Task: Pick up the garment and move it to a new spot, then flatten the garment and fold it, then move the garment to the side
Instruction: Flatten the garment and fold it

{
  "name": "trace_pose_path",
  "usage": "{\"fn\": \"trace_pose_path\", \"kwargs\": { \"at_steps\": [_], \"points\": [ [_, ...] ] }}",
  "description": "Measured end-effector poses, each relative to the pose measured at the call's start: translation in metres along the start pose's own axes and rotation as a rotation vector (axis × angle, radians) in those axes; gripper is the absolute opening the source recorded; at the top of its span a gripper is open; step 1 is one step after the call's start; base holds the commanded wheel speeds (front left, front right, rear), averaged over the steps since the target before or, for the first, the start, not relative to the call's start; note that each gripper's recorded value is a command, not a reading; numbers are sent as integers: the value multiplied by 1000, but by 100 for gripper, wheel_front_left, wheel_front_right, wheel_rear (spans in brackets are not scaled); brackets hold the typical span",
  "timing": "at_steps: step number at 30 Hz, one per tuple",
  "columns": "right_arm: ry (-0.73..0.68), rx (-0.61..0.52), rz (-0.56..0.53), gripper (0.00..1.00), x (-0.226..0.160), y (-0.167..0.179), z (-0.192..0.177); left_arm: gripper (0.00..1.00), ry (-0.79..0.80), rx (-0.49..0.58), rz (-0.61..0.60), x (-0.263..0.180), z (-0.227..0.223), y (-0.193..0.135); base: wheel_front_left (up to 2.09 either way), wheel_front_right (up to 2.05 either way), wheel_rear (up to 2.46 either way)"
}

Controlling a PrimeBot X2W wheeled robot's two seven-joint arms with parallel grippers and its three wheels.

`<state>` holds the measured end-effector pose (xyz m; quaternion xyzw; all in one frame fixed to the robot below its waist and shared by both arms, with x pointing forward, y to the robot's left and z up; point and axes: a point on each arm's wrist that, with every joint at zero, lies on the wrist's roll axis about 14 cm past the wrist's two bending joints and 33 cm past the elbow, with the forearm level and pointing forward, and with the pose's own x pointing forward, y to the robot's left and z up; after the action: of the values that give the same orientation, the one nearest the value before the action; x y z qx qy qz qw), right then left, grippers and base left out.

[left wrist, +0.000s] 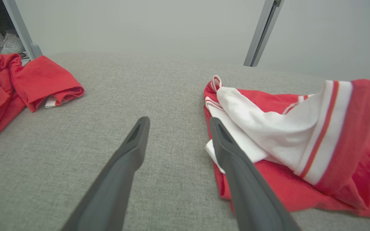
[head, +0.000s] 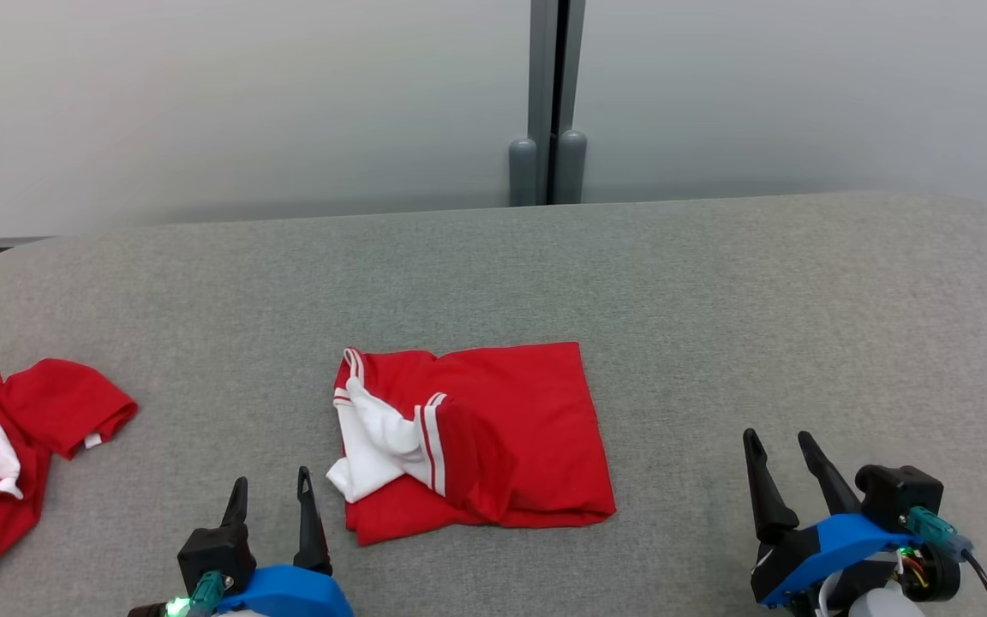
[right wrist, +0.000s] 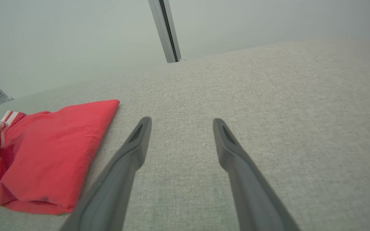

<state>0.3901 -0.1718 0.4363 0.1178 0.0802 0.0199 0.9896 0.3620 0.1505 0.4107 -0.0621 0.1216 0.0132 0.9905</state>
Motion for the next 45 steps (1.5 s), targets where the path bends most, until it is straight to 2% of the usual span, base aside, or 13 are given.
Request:
{"fn": "trace_pose_path", "kwargs": {
  "at_steps": [3, 4, 5, 8, 19, 23, 26, 29, 33, 36, 40, 45],
  "points": [
    [1, -1, 25, 100, 6, 9, 0, 100, 0, -7, 5, -1, 0, 2, 0, 0, 0],
    [5, 3, 36, 69, 8, 13, -1, 100, 2, -8, 10, -2, -1, 3, 0, 0, 0],
    [13, 7, 50, 0, 10, 18, -3, 100, 3, -10, 17, -3, -1, 6, 0, 0, 0],
    [37, 0, 115, 0, 20, 40, -9, 100, 9, -65, 53, -8, -3, 16, 0, 0, 0],
    [90, -28, 422, 0, 55, 154, -21, 100, 1, -85, 201, -39, -7, 64, 0, 0, 0],
    [152, -57, 564, 0, 49, 200, -42, 100, 9, -92, 261, -52, -12, 81, 0, 0, 0],
    [203, -87, 701, 0, 30, 237, -61, 100, 16, -94, 293, -58, -15, 89, 0, 0, 0],
    [230, -78, 785, 0, 12, 259, -70, 100, 30, -97, 311, -63, -20, 93, 0, 0, 0],
    [236, -66, 805, 0, 2, 261, -69, 100, 35, -93, 279, -56, -21, 84, 0, 0, 0],
    [214, -54, 754, 0, 10, 245, -62, 100, 41, -86, 241, -46, -21, 73, 0, 0, 0],
    [145, -43, 618, 0, 31, 206, -41, 100, 34, -72, 181, -29, -16, 55, 0, 0, 0],
    [81, -47, 401, 0, 47, 135, -20, 100, 24, -54, 112, -9, -9, 35, 0, 0, 0]
  ]
}}
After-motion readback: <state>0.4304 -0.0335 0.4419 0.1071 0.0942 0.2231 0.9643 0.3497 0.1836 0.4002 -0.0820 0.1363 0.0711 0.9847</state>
